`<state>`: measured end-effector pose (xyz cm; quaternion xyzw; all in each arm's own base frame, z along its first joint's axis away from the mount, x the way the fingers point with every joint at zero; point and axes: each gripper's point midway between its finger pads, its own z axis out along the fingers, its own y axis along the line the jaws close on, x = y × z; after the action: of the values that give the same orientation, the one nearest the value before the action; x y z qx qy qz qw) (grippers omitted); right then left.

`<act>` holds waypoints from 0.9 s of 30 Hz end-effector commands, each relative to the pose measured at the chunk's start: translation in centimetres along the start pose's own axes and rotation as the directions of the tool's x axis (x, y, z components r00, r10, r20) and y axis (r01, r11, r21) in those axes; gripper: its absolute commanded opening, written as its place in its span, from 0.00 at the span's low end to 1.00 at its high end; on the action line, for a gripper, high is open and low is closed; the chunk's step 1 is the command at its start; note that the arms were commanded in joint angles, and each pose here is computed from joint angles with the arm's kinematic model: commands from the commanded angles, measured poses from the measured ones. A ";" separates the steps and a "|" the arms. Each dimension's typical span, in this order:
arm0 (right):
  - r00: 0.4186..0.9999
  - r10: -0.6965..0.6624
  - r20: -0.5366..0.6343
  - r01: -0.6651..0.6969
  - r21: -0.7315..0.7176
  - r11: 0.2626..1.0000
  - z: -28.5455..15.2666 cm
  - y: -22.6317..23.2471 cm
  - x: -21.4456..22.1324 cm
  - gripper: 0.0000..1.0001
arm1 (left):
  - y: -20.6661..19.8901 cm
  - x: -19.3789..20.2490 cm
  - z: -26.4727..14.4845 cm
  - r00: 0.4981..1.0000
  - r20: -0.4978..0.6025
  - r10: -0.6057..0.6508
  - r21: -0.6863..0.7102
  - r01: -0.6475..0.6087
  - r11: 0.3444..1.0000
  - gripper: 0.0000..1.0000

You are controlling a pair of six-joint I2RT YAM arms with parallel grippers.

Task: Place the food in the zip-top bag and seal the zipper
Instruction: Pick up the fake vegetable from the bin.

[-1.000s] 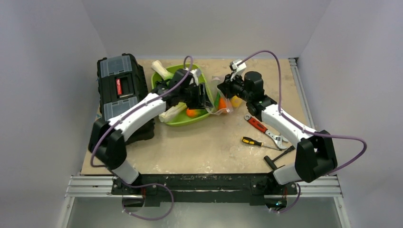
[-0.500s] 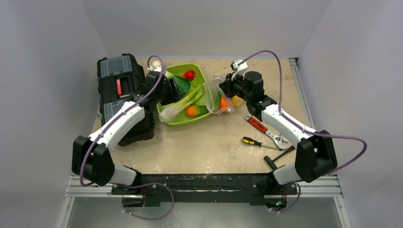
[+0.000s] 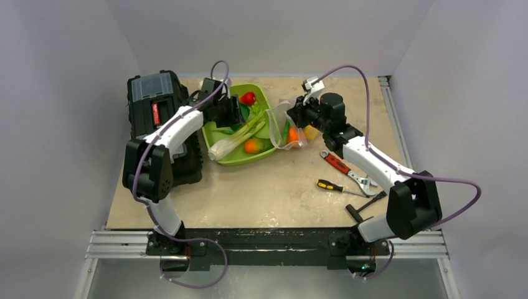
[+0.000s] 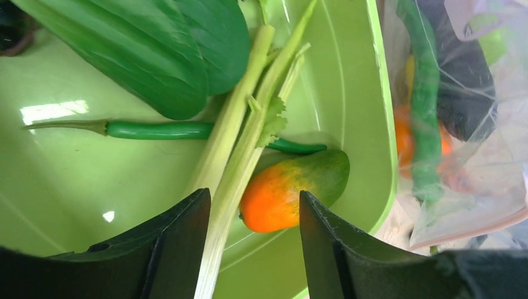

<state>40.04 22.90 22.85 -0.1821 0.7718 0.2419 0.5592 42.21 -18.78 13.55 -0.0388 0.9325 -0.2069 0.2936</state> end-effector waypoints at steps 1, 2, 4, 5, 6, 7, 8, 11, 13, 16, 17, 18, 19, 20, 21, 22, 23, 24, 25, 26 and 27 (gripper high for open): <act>0.999 -0.012 0.052 0.012 0.005 1.000 0.0 0.3 -2.7 0.00 | -2.2 -0.4 -0.2 0.999 0.035 0.024 0.132 -0.028 0.991 0.54; 0.998 0.002 0.056 -0.002 0.005 1.000 0.0 0.4 -3.0 0.00 | -2.3 -0.4 -0.1 0.999 0.044 0.016 0.146 -0.023 0.989 0.55; 0.997 0.026 0.073 -0.027 0.004 1.000 -0.2 0.5 -3.7 0.00 | -2.9 -1.0 -0.2 0.998 0.065 0.007 0.174 -0.018 0.985 0.56; 0.996 0.042 0.081 -0.044 0.019 0.999 -0.3 0.3 -3.9 0.00 | -3.1 -1.3 -0.2 0.998 0.068 0.000 0.186 -0.012 0.982 0.57; 0.994 0.060 0.087 -0.065 0.056 0.996 -0.4 -0.3 -4.0 0.00 | -3.5 -1.8 -0.2 0.997 0.073 -0.009 0.204 -0.006 0.979 0.57; 0.993 0.075 0.096 -0.085 0.106 0.991 -0.4 -1.1 -4.0 0.00 | -3.9 -2.3 -0.3 0.997 0.077 -0.018 0.224 0.000 0.975 0.57; 0.990 0.092 0.107 -0.110 0.172 0.979 -0.5 -2.3 -3.9 0.00 | -4.3 -2.8 -0.2 0.996 0.082 -0.024 0.239 0.004 0.971 0.58; 0.985 0.122 0.122 -0.153 0.287 0.945 -1.0 -4.8 -3.4 0.00 | -5.4 -4.2 0.2 0.994 0.100 -0.050 0.281 0.020 0.960 0.60; 0.982 0.137 0.128 -0.171 0.308 0.936 -1.3 -5.7 -3.3 0.00 | -6.0 -5.0 0.5 0.990 0.122 -0.068 0.310 0.027 0.950 0.60; 0.981 0.142 0.129 -0.176 0.310 0.934 -1.4 -5.8 -3.2 0.00 | -6.5 -6.5 1.3 0.981 0.167 -0.100 0.334 0.039 0.942 0.61; 0.981 0.144 0.127 -0.177 0.306 0.935 -1.3 -5.8 -3.1 0.00 | -6.5 -6.9 1.6 0.978 0.178 -0.112 0.338 0.046 0.940 0.61; 0.982 0.143 0.124 -0.175 0.303 0.937 -1.2 -5.7 -3.1 0.00 | -6.6 -7.2 1.9 0.974 0.188 -0.123 0.342 0.053 0.938 0.61; 0.983 0.143 0.119 -0.173 0.300 0.938 -1.1 -5.7 -2.9 0.00 | -6.6 -7.6 2.1 0.971 0.200 -0.134 0.344 0.059 0.937 0.62; 0.983 0.140 0.116 -0.168 0.294 0.941 -0.9 -5.6 -2.9 0.00 | -6.6 -8.1 2.2 0.967 0.214 -0.141 0.340 0.061 0.938 0.61; 0.984 0.139 0.113 -0.166 0.283 0.945 -0.7 -5.5 -2.8 0.00 | -6.4 -8.4 2.5 0.963 0.223 -0.149 0.331 0.068 0.941 0.61; 0.984 0.140 0.109 -0.165 0.272 0.948 -0.5 -5.3 -2.7 0.00 | -6.4 -8.7 2.7 0.961 0.231 -0.152 0.325 0.071 0.943 0.61; 0.984 0.143 0.104 -0.166 0.256 0.952 -0.4 -5.0 -2.6 0.00 | -6.2 -9.0 3.0 0.960 0.236 -0.147 0.316 0.068 0.946 0.61; 0.985 0.143 0.100 -0.164 0.243 0.956 -0.2 -4.8 -2.5 0.00 | -6.0 -9.1 3.5 0.962 0.236 -0.141 0.305 0.064 0.950 0.61; 0.985 0.140 0.096 -0.160 0.236 0.958 -0.1 -4.7 -2.4 0.00 | -5.8 -9.2 3.9 0.963 0.235 -0.134 0.288 0.063 0.955 0.61; 0.986 0.138 0.092 -0.156 0.236 0.959 0.0 -4.7 -2.3 0.00 | -5.4 -9.4 4.4 0.963 0.236 -0.131 0.265 0.066 0.962 0.60; 0.987 0.133 0.088 -0.151 0.237 0.960 0.0 -4.8 -2.2 0.00 | -4.9 -9.5 4.8 0.963 0.239 -0.127 0.238 0.069 0.969 0.60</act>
<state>42.79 18.27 22.87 -0.0404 0.7989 0.1767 0.5735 49.35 -23.83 15.00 -0.0711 0.8697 -0.3387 0.3520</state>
